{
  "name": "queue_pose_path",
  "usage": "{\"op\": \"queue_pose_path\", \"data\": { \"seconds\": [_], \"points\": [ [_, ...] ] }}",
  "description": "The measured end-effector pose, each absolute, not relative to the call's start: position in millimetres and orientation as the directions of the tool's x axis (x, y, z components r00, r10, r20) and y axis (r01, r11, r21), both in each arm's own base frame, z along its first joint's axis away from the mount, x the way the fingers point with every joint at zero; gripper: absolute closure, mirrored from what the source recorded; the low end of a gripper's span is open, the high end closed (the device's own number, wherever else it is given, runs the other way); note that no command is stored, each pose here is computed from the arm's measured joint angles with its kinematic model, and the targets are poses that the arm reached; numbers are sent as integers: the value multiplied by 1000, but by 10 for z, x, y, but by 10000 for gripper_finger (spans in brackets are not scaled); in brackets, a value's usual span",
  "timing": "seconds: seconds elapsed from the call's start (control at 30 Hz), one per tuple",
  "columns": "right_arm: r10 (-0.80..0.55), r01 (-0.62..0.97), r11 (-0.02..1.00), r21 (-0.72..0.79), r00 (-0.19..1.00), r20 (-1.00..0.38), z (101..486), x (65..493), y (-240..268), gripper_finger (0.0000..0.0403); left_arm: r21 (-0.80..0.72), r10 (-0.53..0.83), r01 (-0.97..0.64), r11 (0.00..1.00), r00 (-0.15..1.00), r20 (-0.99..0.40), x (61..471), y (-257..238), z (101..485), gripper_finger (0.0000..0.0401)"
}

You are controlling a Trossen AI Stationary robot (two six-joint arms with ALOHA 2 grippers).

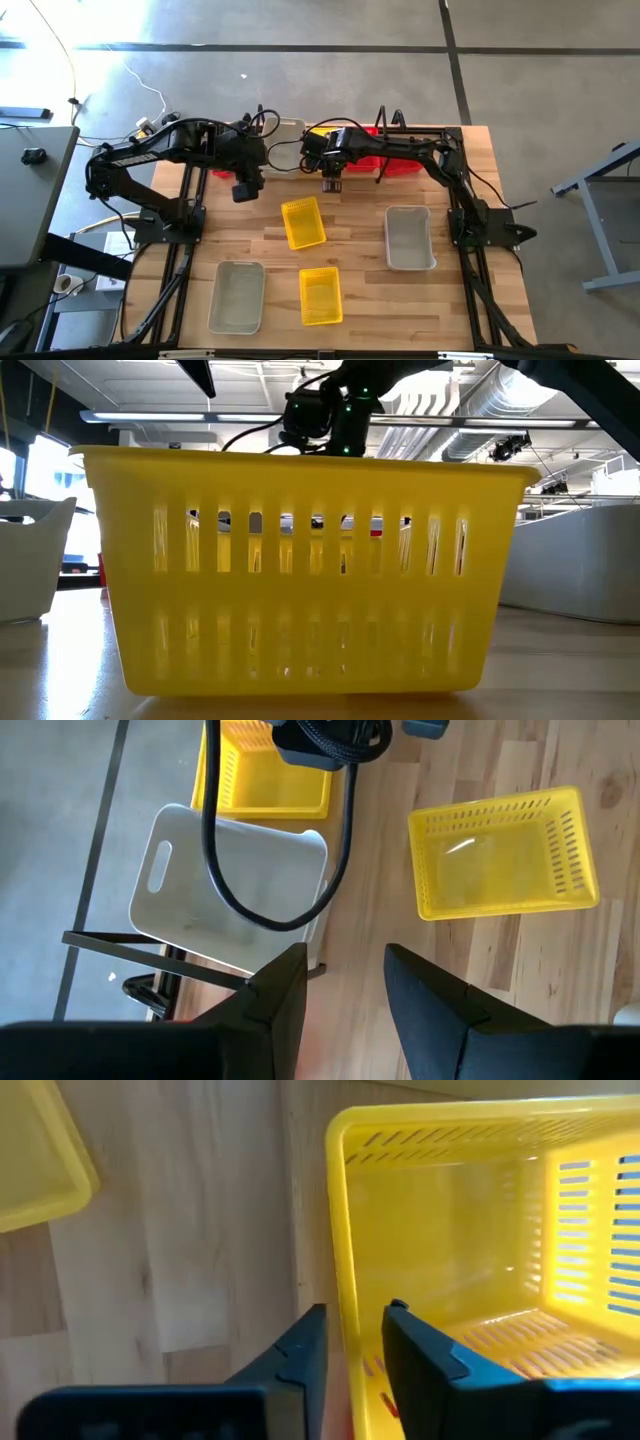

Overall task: Stack baskets on shelf by color
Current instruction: Put the bottom right yellow bin on the shelf, then stack the top gray bin on the gray bin on the shelf

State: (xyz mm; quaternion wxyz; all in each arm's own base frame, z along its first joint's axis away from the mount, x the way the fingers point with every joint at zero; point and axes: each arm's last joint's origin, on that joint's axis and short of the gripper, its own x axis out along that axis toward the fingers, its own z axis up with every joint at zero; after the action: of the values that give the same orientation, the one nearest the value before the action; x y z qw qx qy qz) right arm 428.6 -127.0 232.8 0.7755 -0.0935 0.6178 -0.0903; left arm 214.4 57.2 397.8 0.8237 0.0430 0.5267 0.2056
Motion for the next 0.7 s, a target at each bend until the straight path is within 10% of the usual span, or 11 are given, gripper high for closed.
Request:
{"op": "queue_pose_path", "data": {
  "seconds": [0.7],
  "points": [
    [-213, 224, 961, -160, 239, -947, 2904, 4185, -1135, 304, 286, 385, -294, 912, 368, -847, 2117, 564, 3996, 275]
  ]
}}
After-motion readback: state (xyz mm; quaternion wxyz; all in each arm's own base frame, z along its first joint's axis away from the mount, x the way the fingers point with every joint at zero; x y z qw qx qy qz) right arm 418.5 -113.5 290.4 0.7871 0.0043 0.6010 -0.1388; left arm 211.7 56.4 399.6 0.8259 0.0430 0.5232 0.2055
